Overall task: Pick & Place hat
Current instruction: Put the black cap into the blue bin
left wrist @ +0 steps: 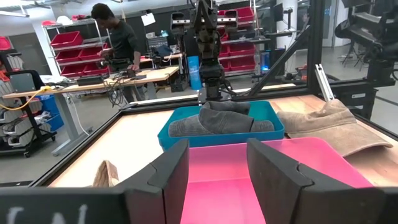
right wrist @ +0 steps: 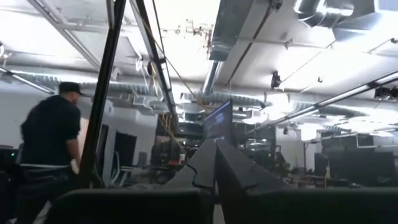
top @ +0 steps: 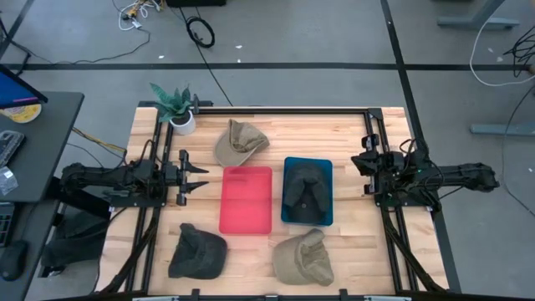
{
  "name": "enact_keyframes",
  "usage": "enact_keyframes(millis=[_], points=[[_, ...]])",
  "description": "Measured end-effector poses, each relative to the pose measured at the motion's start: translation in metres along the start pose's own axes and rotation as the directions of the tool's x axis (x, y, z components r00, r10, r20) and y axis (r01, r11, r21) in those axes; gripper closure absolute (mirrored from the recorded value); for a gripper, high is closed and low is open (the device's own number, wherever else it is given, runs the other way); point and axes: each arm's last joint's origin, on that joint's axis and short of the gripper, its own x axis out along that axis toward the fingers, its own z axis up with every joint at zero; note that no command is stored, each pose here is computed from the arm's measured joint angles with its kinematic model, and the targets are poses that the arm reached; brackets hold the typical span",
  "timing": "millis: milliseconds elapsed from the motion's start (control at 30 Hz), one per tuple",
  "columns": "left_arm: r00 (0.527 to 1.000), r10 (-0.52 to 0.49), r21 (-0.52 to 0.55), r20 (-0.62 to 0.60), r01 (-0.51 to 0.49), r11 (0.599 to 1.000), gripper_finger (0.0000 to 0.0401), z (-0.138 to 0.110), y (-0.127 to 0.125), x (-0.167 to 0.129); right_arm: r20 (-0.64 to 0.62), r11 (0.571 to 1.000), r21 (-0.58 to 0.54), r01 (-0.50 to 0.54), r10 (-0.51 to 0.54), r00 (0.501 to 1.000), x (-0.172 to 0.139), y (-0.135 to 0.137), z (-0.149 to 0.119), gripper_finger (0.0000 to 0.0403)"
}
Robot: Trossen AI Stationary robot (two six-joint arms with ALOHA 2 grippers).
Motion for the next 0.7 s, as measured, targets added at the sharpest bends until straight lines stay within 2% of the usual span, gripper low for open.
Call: enact_keyframes(millis=[333, 433, 567, 700], points=[[1.0, 0.0, 0.0, -0.001, 0.0, 1.0, 0.0236, 0.0, 0.0, 0.0, -0.038, 1.0, 0.008, -0.003, 0.003, 0.999, -0.009, 0.001, 0.001, 0.0388], [1.0, -0.001, 0.0, 0.0, 0.001, 1.0, 0.0236, 0.0, 0.0, 0.0, -0.041, 0.999, 0.019, 0.033, -0.032, 0.999, -0.013, 0.0, 0.002, 0.0388], [1.0, 0.0, 0.0, 0.0, 0.0, 1.0, 0.0236, 0.0, 0.0, 0.0, -0.111, 0.994, 0.028, 0.107, -0.103, 0.988, -0.017, -0.002, -0.003, 0.0388], [1.0, -0.001, 0.0, -0.001, 0.001, 1.0, 0.0236, 0.0, 0.0, 0.0, -0.181, 0.994, 0.016, 0.109, -0.104, 0.978, -0.018, -0.001, -0.01, 0.0388]])
